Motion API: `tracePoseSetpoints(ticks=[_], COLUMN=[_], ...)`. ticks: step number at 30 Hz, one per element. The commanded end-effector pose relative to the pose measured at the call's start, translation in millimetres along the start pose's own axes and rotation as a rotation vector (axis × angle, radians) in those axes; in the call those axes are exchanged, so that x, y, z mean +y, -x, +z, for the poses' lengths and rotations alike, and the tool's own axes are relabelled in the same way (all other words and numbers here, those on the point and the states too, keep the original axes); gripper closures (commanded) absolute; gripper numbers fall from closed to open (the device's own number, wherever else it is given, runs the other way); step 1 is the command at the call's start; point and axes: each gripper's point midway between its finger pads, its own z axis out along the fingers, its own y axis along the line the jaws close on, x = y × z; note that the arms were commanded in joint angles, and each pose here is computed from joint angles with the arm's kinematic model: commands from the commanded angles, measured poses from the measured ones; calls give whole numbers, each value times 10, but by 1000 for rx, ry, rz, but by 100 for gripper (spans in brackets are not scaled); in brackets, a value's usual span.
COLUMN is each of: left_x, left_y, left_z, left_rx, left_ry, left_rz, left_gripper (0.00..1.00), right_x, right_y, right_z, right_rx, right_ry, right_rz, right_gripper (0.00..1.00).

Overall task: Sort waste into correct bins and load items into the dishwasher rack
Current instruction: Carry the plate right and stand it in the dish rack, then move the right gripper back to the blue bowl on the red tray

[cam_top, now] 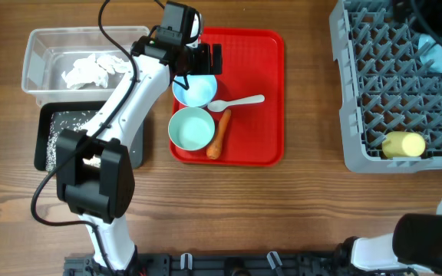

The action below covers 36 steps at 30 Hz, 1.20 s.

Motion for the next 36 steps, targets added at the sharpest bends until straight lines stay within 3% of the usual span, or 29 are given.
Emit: tracePoseSetpoints(ticks=[1,12,22,29,36], left_x=[-28,-124,-50,50,423], left_y=[7,-35,-14,427,477], left_z=[31,27,-38,-974,-1897], left_rx=[3,26,17,-180,-305], left_ry=[-7,-60,-32,-8,73], left_rz=[-10,-51,4,-17,-134], left_gripper=[0,0,0,0,0], right_x=[323,811,983,1008,1094], right_y=[-345,-1186,-1415,-1470,-1440], right_z=[198,600,914,923,1127], right_rx=[130,410,467,485,434], right_ry=[101,17,36,37,-10], right_rz=[5,-61,9,8,74], right_gripper=[0,0,0,0,3])
